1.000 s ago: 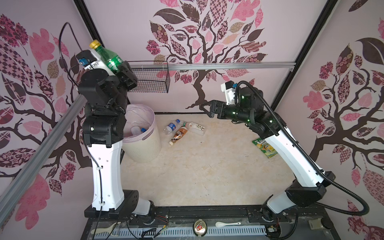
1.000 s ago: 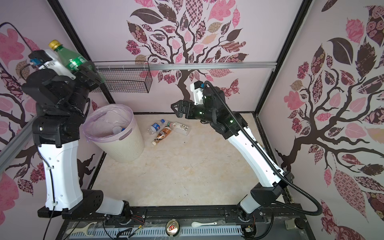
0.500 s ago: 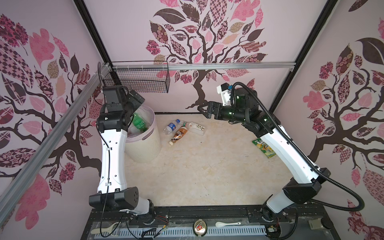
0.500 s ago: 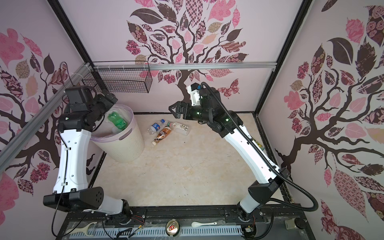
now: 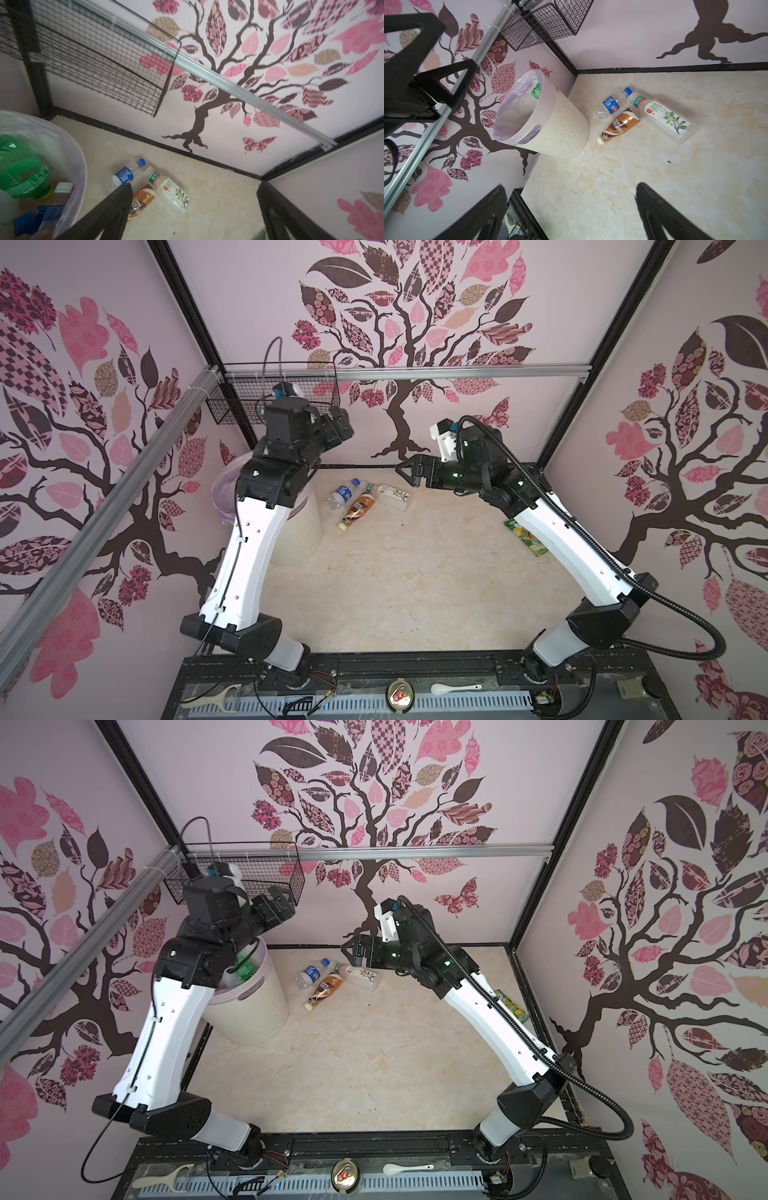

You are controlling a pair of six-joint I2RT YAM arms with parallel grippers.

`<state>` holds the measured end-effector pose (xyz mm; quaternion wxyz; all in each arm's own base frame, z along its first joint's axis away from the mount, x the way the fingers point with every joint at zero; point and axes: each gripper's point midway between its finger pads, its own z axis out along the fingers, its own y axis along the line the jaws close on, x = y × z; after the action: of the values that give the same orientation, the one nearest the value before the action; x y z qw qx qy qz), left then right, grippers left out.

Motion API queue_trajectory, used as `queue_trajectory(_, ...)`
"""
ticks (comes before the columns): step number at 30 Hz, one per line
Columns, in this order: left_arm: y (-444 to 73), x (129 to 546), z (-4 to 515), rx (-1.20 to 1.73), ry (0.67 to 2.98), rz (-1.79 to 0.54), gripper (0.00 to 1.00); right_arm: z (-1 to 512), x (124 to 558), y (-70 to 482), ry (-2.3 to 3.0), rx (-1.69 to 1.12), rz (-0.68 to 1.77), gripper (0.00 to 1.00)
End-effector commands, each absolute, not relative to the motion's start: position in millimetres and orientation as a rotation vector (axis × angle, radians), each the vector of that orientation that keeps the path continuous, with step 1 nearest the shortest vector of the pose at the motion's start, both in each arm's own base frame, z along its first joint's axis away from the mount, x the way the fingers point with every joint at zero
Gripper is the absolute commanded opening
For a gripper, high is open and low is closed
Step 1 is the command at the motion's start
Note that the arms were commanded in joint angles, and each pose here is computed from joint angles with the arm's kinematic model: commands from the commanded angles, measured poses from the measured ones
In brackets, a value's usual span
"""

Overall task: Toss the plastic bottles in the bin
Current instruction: 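Carry the green bottle with the left gripper over the bin and release, then move the left gripper to the brown Nescafe bottle and close on it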

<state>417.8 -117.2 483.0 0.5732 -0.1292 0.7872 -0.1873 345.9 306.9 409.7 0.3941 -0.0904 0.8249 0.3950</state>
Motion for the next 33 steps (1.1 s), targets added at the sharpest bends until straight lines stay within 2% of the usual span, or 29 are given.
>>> queue_trajectory(1,-143,428,453,-0.187,1.919,-0.359,0.98,436,334,280,2.023,-0.202,0.952,0.99)
queue_trajectory(6,-192,450,389,-0.096,2.038,-0.331,0.98,424,337,253,2.048,-0.121,0.943,0.99)
queue_trajectory(13,-208,479,292,-0.073,2.223,-0.181,0.98,400,333,222,2.088,-0.070,0.858,0.99)
queue_trajectory(15,-206,485,259,-0.051,2.296,-0.097,0.98,394,334,219,2.101,-0.073,0.831,1.00)
queue_trajectory(21,-195,500,210,-0.077,2.422,-0.008,0.98,372,341,223,2.154,-0.074,0.809,1.00)
queue_trajectory(33,-140,537,154,-0.158,2.510,0.093,0.98,346,366,236,2.215,-0.071,0.777,0.99)
